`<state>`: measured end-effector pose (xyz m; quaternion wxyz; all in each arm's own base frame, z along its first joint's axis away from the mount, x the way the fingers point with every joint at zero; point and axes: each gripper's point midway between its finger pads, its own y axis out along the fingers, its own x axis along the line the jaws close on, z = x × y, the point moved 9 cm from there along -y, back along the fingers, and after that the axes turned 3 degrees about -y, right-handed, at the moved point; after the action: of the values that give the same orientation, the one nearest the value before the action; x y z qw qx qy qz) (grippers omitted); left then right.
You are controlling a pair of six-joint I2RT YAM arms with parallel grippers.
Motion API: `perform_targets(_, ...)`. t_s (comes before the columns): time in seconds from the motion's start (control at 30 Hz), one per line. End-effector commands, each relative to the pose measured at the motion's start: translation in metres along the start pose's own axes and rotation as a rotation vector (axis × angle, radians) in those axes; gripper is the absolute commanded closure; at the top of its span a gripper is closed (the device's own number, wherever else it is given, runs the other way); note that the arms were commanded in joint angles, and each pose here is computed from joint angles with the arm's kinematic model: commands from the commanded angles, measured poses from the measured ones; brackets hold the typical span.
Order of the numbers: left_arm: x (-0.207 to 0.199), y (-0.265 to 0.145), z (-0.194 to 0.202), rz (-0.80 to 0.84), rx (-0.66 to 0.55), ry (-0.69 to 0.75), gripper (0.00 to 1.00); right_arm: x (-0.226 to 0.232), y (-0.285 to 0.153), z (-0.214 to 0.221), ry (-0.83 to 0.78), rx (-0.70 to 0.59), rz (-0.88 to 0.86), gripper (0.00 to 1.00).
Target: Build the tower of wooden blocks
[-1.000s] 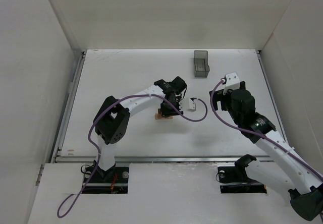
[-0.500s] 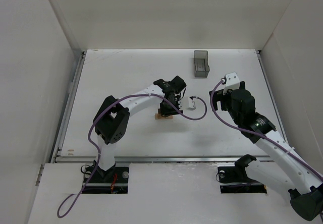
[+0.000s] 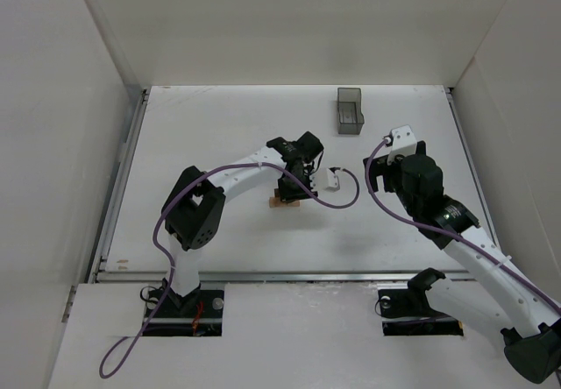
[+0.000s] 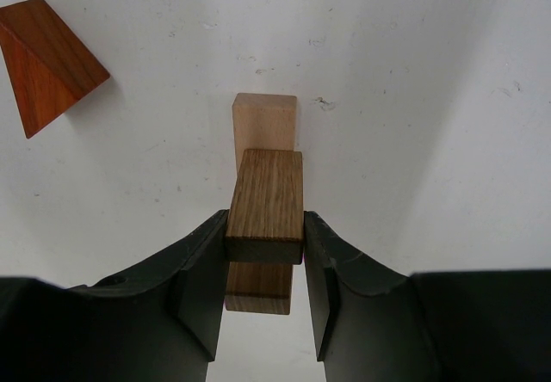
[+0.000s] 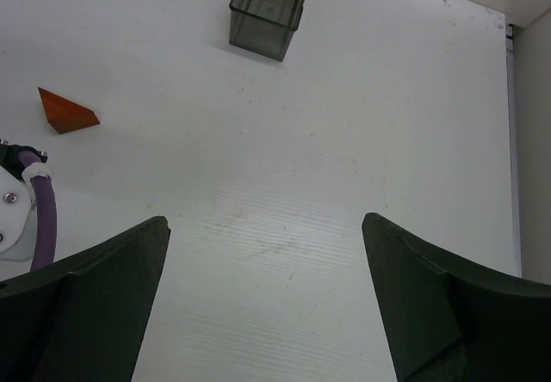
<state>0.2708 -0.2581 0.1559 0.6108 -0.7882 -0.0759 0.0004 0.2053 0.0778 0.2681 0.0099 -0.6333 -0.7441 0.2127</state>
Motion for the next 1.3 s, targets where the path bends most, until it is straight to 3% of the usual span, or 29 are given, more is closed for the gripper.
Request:
perform_targets(0.0,0.005,-0.01,-0.007,-0.021,-0.037,-0.003,0.66,0.0,0.003,-0.003,0.014,-0.034,0.004,0.01)
perform_targets(1.27,0.004,-0.013,-0.002,0.057,-0.044,0.026,0.69,-0.001,0.003,-0.003,0.005,-0.034,0.004,0.01)
